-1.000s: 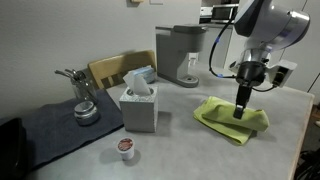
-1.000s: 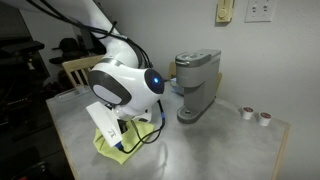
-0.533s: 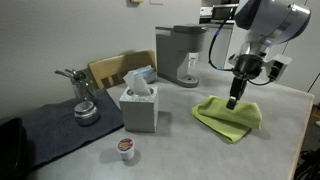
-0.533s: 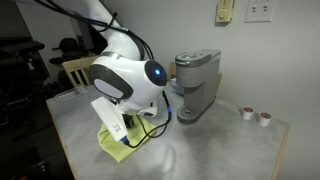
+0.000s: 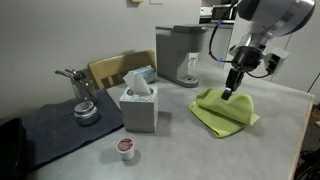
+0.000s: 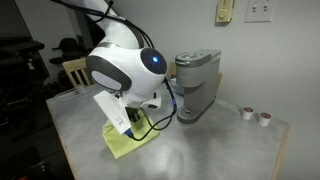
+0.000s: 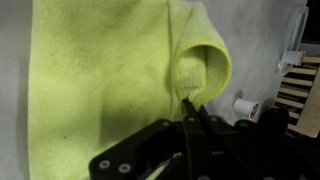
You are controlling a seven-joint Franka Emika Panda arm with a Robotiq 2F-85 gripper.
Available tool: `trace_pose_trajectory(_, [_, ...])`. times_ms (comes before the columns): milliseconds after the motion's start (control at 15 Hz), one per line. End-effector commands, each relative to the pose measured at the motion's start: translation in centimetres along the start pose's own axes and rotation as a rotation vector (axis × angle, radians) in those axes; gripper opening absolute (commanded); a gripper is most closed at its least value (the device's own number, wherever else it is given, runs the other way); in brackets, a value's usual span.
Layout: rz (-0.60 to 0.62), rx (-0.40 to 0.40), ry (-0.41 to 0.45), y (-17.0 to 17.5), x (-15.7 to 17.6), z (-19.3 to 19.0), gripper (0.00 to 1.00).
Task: Fold the yellow cloth in half
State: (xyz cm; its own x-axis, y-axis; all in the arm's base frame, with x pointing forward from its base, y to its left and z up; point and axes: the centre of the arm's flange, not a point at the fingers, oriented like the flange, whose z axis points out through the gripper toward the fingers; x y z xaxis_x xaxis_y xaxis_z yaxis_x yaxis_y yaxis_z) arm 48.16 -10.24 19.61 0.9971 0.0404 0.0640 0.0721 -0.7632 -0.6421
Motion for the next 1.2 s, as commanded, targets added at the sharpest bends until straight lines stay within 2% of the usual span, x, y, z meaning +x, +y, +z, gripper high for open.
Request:
trace_pose_trajectory(0, [-0.021, -0.004, 0.052, -1.0, -0.9, -1.0, 0.01])
trace_pose_trajectory(267, [-0.021, -0.017, 0.087, -1.1, -0.6, -1.2, 0.01])
trace_pose_trajectory(533, [0.001, -0.029, 0.105, 0.1, -0.3, 0.1, 0.01])
trace_pose_trajectory(1133, [0.047, 0.016, -0.003, 2.4, -1.3, 5.0, 0.01])
